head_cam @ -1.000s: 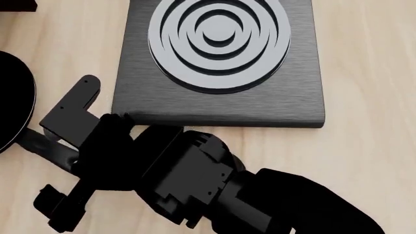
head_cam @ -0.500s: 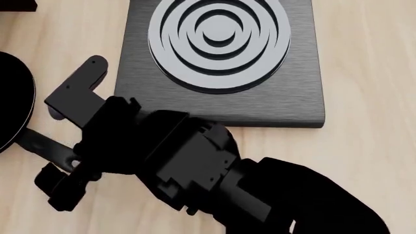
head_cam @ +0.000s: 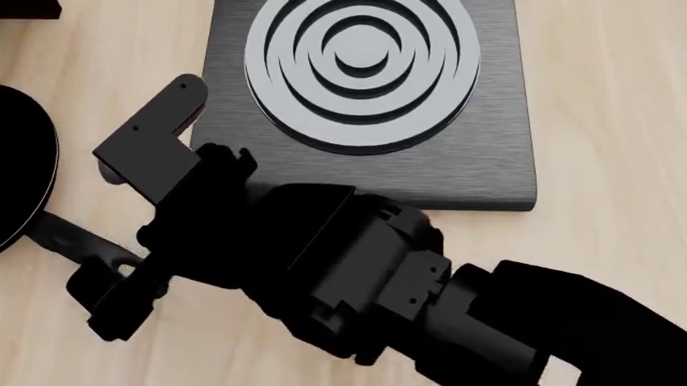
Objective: Put the frying pan under the cabinet shelf.
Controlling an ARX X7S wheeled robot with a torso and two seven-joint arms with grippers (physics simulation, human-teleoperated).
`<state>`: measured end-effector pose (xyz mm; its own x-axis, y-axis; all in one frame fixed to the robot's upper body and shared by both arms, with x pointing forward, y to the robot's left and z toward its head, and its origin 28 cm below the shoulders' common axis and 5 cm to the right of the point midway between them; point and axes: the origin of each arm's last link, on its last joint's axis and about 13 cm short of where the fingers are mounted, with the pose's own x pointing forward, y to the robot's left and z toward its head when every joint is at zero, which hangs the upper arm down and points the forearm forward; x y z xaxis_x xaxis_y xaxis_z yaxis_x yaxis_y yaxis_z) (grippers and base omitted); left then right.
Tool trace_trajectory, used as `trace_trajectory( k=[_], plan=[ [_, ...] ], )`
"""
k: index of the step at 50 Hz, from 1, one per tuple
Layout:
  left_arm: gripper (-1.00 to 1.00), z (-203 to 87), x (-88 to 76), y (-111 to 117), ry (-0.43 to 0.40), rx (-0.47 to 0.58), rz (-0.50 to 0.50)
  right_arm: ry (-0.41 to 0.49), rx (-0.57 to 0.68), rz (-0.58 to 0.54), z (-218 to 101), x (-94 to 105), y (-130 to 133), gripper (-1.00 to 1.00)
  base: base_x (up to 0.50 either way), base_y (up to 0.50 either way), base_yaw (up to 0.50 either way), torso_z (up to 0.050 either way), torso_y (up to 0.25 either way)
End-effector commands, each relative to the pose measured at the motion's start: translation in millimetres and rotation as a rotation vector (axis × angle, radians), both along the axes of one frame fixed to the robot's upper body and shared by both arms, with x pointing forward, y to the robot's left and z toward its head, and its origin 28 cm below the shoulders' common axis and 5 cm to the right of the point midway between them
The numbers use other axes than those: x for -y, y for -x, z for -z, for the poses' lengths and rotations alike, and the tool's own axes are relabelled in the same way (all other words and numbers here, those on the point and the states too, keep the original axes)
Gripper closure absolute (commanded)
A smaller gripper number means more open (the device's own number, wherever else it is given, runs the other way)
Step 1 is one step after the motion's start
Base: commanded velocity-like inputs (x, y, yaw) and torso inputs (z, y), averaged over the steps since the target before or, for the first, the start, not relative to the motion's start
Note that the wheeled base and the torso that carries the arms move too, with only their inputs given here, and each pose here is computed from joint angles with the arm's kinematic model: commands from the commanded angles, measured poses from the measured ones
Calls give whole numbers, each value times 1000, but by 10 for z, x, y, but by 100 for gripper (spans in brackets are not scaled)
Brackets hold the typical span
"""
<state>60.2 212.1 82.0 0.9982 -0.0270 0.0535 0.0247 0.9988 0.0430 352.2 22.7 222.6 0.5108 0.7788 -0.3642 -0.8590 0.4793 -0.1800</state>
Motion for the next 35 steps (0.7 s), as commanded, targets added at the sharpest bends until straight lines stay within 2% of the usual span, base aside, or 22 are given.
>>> trace_trajectory(
  k=[1, 18, 35],
  plan=[
    [-100, -53, 1, -12, -15, 12, 0, -76, 64, 44, -114, 259, 358, -100, 0, 0, 0, 0, 0],
    [-100, -108, 32, -58, -34, 19, 12, -169, 101, 121, -96, 609, 854, -100, 0, 0, 0, 0, 0],
    [-100, -139, 27, -71, -43, 21, 12, -233, 106, 193, -30, 782, 1072, -100, 0, 0, 0, 0, 0]
  ],
)
